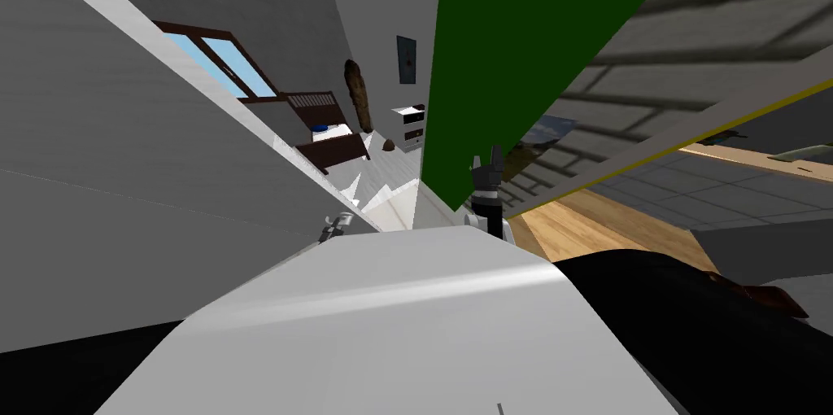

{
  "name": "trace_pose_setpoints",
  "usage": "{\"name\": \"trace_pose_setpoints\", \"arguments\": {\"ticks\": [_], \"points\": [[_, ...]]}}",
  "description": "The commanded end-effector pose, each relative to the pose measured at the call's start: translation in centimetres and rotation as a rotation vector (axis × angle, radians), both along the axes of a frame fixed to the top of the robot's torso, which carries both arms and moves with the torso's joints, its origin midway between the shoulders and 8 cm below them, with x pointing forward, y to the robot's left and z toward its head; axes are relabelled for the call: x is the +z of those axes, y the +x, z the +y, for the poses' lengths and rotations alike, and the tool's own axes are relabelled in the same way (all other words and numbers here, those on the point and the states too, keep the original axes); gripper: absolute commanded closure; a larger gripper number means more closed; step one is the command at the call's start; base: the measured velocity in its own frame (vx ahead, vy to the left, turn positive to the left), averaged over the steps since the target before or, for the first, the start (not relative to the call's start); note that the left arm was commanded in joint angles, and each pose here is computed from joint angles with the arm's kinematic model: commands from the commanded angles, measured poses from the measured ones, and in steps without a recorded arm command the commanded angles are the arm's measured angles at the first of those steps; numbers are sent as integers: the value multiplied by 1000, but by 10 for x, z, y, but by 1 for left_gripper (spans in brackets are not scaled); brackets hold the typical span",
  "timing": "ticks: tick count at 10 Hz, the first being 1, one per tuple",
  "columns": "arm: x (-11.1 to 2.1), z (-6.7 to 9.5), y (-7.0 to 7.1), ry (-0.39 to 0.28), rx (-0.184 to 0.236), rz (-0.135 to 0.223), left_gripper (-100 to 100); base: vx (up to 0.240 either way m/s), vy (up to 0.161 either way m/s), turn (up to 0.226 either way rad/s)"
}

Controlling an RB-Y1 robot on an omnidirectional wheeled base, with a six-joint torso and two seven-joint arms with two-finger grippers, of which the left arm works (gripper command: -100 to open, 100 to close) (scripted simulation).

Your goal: Pull the door open

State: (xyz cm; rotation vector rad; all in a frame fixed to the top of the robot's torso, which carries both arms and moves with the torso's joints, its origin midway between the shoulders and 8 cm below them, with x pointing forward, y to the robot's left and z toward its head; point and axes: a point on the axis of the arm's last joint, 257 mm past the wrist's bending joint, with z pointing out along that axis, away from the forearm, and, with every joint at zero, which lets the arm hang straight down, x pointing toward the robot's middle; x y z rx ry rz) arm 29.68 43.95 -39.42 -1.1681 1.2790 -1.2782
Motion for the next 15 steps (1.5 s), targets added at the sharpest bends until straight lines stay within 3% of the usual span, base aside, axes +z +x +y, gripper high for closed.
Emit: {"name": "trace_pose_setpoints", "arguments": {"ticks": [1,2,5,9,15], "points": [[0,-2,10,2,8,-3,100,-244,78,-189],[0,-2,10,2,8,-3,100,-160,55,-53],[-2,-6,33,7,33,-5,100,-237,83,-194],[-2,-7,39,8,40,-6,100,-82,16,-33],[-1,-17,76,8,76,-6,100,-185,64,-166]]}}
